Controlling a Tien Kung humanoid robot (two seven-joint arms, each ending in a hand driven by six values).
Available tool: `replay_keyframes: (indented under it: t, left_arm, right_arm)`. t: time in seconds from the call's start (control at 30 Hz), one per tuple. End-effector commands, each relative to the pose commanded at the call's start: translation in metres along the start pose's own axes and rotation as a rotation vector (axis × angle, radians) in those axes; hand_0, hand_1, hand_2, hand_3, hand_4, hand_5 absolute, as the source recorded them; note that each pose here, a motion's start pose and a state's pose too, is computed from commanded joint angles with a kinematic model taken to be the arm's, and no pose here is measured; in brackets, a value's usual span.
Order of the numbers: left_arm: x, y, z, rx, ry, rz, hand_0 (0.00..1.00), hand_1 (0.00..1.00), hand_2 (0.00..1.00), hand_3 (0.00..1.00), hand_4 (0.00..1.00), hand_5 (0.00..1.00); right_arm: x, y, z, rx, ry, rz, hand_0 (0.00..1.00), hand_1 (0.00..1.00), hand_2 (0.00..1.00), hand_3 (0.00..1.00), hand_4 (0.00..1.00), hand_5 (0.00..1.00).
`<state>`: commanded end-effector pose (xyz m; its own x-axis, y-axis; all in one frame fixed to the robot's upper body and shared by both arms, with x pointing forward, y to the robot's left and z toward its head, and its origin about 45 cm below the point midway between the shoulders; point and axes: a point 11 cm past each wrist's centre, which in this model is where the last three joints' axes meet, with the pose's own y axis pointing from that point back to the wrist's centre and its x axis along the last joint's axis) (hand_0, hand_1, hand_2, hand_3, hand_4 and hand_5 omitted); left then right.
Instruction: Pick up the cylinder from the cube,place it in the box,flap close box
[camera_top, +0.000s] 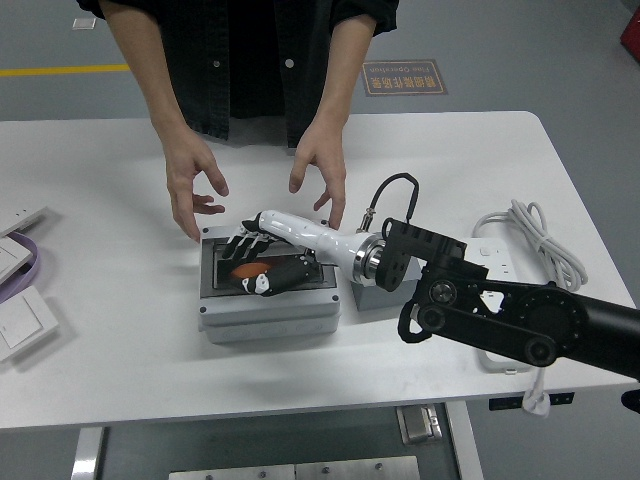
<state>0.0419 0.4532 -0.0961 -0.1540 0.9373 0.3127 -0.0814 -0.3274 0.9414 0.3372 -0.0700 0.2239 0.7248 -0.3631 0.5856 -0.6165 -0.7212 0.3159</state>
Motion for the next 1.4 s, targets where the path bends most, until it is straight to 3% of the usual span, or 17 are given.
replay_keyframes:
  t: [0.27,0.7,0.9,1.03,1.23,1.4]
  left_arm:
    - [0.001,0.000,-0.001,0.001,0.004,0.003,0.602,0.632,0.611,0.618,0.721,0.201]
    - [0.000,0.000,-0.003,0.005,0.005,0.002,0.603,0.633,0.610,0.618,0.720,0.199]
    - [0.000,0.000,-0.003,0.005,0.007,0.002,0.603,0.632,0.611,0.618,0.721,0.200]
    - [0.002,0.000,-0.001,0.003,0.005,0.004,0.603,0.632,0.611,0.618,0.721,0.200]
    - [0.002,0.000,-0.009,0.017,0.004,0.005,0.602,0.632,0.610,0.618,0.721,0.201]
    - [0.004,0.000,-0.016,0.031,0.001,0.007,0.603,0.632,0.611,0.618,0.720,0.198]
  right_arm:
    - [-0.002,0.002,0.009,-0.011,-0.063,0.005,0.738,0.643,0.667,0.670,0.652,0.329]
    - [0.005,0.008,0.007,0.010,-0.127,0.037,0.738,0.643,0.674,0.684,0.658,0.332]
    - [0.032,0.020,-0.009,0.080,-0.141,0.143,0.740,0.646,0.676,0.685,0.662,0.327]
    - [0.052,0.037,-0.011,0.126,-0.222,0.249,0.740,0.646,0.676,0.685,0.662,0.327]
    - [0.070,0.066,0.006,0.161,-0.398,0.388,0.739,0.646,0.674,0.681,0.656,0.329]
    - [0.076,0.083,0.038,0.126,-0.499,0.487,0.730,0.639,0.668,0.669,0.632,0.344]
